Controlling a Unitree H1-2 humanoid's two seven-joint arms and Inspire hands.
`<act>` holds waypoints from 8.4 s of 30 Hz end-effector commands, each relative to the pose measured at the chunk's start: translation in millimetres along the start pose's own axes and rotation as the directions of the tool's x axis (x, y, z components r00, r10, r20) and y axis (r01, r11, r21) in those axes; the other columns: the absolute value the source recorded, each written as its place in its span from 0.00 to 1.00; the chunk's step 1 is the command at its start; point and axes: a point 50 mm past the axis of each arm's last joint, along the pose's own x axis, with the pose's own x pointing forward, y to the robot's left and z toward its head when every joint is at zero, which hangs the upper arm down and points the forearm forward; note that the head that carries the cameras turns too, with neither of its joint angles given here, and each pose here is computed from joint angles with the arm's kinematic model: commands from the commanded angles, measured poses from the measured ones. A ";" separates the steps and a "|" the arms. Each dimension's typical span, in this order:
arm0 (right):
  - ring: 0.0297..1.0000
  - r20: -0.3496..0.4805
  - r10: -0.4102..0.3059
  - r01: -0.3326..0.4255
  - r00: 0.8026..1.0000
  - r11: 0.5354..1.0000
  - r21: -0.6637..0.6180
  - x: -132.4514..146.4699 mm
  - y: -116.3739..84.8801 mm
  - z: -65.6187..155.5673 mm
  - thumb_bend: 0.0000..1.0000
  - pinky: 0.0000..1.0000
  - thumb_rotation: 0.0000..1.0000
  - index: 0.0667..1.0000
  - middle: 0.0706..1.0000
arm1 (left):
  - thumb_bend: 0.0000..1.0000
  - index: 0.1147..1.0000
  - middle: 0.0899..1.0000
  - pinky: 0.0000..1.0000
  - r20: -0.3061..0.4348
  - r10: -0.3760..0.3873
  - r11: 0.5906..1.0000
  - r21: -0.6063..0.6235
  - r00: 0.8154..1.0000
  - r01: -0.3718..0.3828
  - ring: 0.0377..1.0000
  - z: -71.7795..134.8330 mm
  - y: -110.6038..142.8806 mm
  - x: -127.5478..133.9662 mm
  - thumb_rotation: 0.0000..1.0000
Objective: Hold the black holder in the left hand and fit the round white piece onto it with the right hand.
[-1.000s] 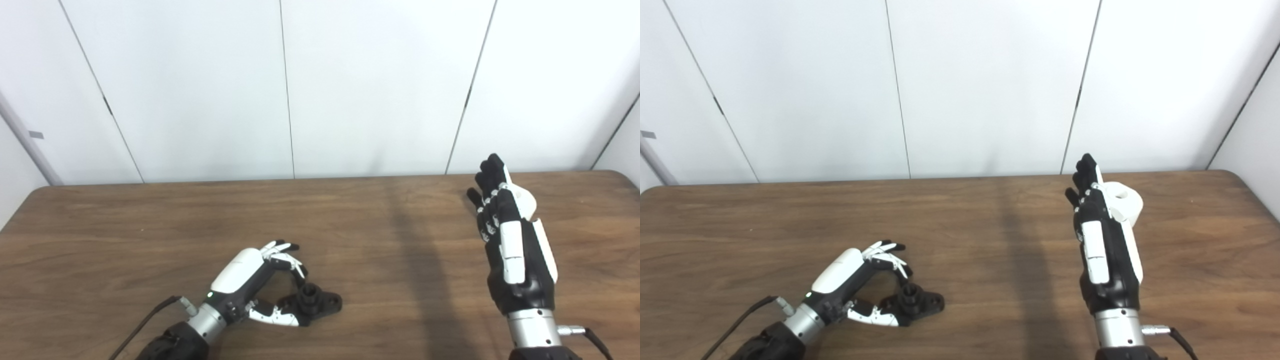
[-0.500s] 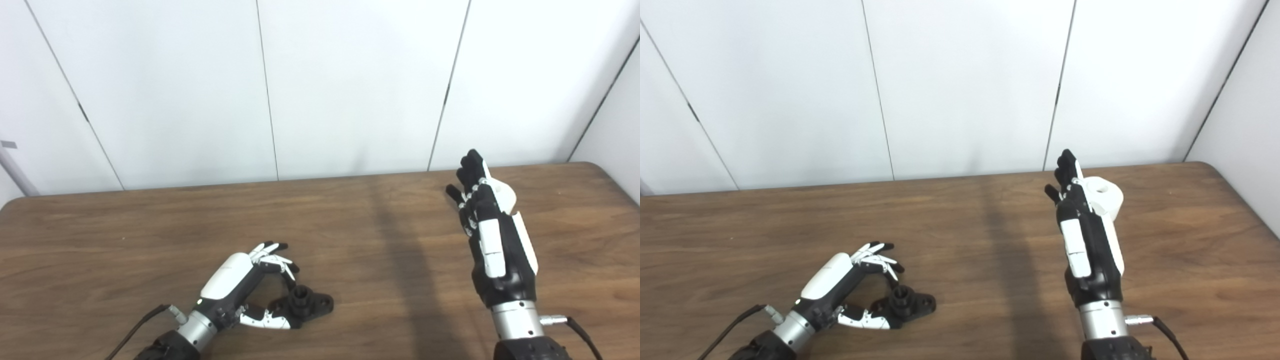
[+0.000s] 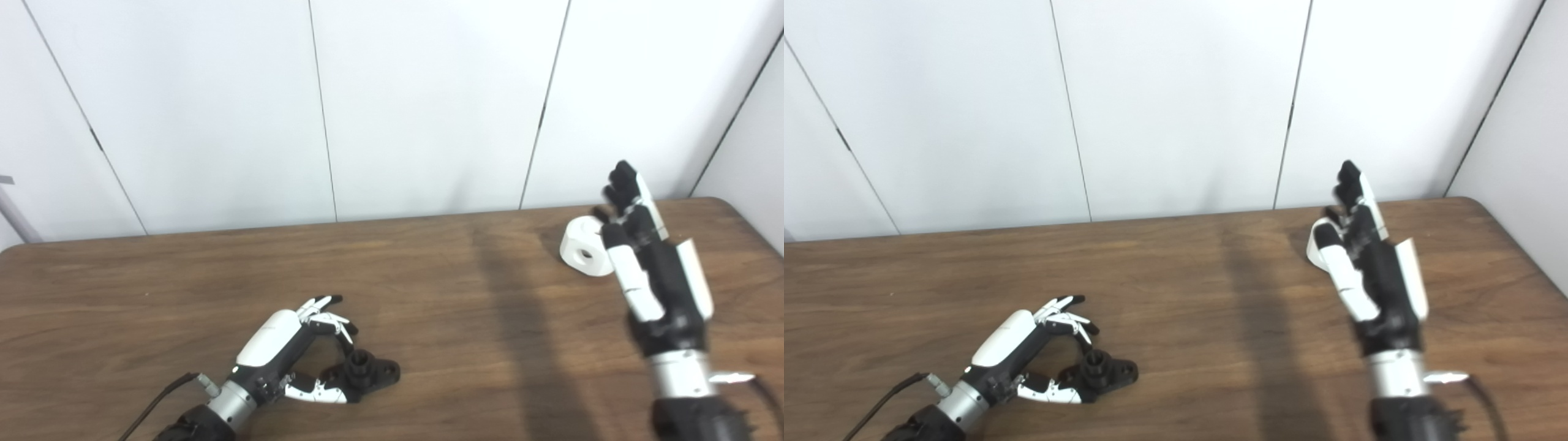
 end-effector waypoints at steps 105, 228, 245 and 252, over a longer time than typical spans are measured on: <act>1.00 -0.398 -0.080 -0.220 0.914 0.727 -0.651 131.9 -27.1 -137.0 0.84 1.00 0.46 0.72 0.94 | 0.52 0.41 0.68 1.00 0.008 0.023 1.000 -0.016 1.000 -0.023 0.90 -6.3 34.5 -16.9 0.04; 0.94 -0.088 0.714 -0.679 0.694 0.609 -0.411 57.3 149.4 -6.3 0.52 1.00 0.15 0.44 0.75 | 0.52 0.41 0.68 1.00 -0.021 -0.017 0.999 0.027 1.000 0.018 0.91 16.9 -18.1 11.6 0.05; 0.94 -0.079 0.729 -0.695 0.680 0.606 -0.386 45.6 153.7 -12.1 0.52 1.00 0.15 0.44 0.74 | 0.52 0.41 0.69 1.00 -0.025 -0.017 0.999 0.033 1.000 0.018 0.91 20.4 -18.0 12.5 0.05; 0.94 -0.086 0.735 -0.703 0.673 0.599 -0.384 42.8 152.6 -15.0 0.52 1.00 0.15 0.44 0.74 | 0.52 0.41 0.69 1.00 -0.031 -0.023 0.999 0.038 0.999 0.024 0.91 21.0 -17.2 12.9 0.05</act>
